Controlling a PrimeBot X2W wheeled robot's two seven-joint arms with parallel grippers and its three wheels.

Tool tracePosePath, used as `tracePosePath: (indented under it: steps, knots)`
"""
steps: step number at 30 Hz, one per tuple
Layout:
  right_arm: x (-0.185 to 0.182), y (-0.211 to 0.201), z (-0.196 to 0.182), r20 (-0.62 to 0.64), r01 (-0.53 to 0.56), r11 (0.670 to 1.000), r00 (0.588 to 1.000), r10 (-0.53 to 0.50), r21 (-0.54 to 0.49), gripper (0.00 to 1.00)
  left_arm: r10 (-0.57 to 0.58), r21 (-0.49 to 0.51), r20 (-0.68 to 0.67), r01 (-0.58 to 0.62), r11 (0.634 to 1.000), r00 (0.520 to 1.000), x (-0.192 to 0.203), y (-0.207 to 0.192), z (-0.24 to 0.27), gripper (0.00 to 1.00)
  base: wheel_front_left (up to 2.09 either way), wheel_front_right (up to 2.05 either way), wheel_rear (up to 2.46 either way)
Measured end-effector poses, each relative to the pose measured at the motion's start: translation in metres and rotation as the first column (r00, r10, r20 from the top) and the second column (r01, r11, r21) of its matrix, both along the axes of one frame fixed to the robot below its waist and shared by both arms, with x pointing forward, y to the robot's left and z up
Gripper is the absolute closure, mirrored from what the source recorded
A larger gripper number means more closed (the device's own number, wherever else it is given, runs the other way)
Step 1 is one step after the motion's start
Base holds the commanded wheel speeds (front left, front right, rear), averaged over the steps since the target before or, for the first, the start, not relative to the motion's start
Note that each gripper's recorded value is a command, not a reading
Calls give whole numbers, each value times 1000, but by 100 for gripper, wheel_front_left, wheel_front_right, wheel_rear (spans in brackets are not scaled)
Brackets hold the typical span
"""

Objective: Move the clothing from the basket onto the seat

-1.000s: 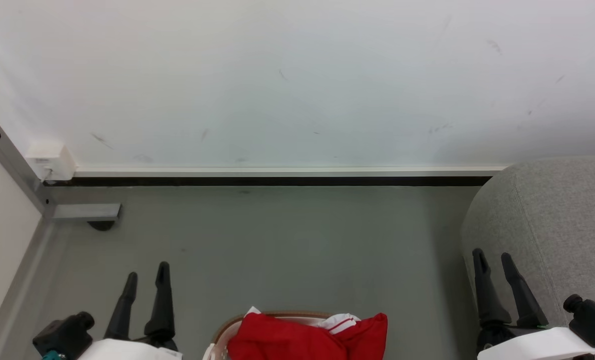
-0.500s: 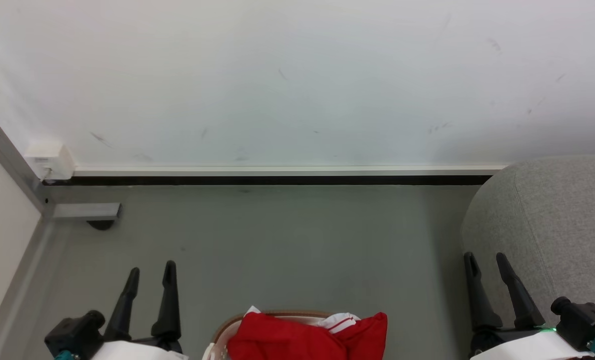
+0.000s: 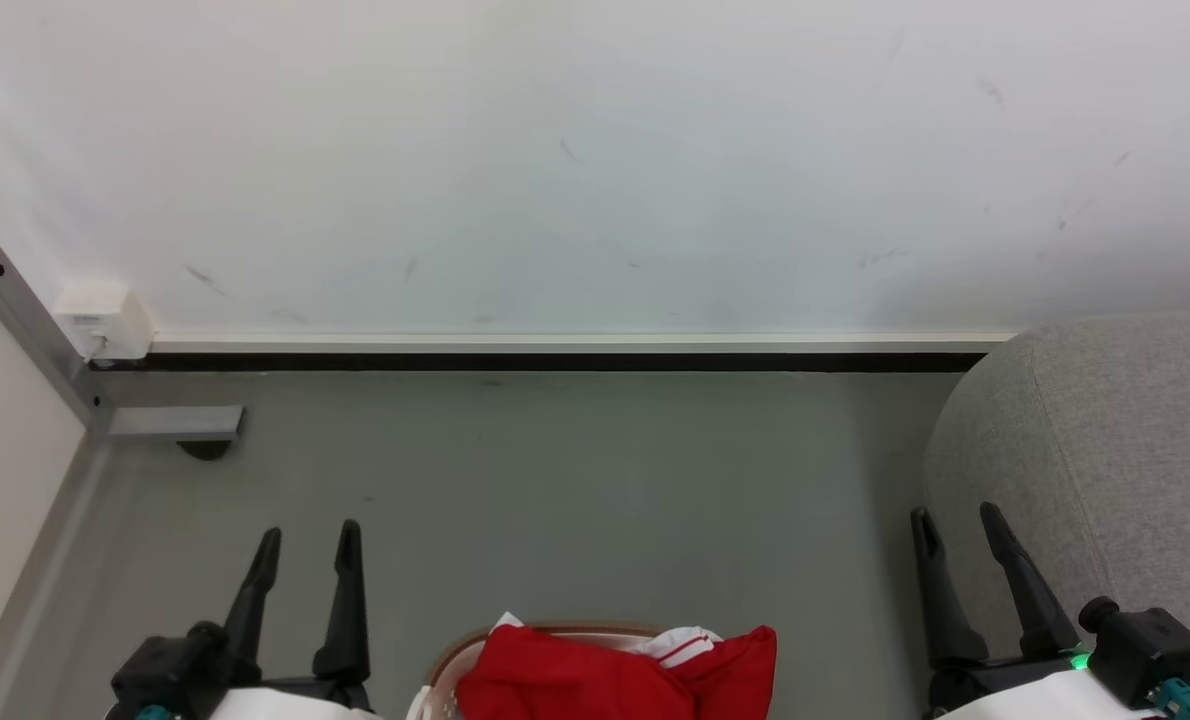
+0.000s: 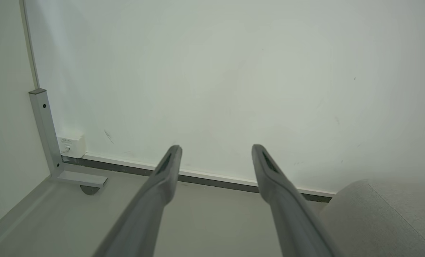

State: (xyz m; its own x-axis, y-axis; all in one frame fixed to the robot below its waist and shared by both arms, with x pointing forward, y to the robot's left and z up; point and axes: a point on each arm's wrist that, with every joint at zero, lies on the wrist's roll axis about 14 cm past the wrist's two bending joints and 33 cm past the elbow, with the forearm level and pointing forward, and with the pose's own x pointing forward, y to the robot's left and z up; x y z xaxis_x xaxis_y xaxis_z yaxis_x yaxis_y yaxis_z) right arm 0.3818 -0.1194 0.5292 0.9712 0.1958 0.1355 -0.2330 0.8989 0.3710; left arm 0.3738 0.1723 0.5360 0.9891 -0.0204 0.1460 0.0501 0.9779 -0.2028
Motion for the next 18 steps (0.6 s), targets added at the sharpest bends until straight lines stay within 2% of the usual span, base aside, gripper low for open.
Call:
tracePosePath:
  steps: [18]
  knots:
    - [-2,5,7,57,-6,995,998,11,-97,0,-15,134,37,10,991,999,-2,-6,4,0,0,0,0]
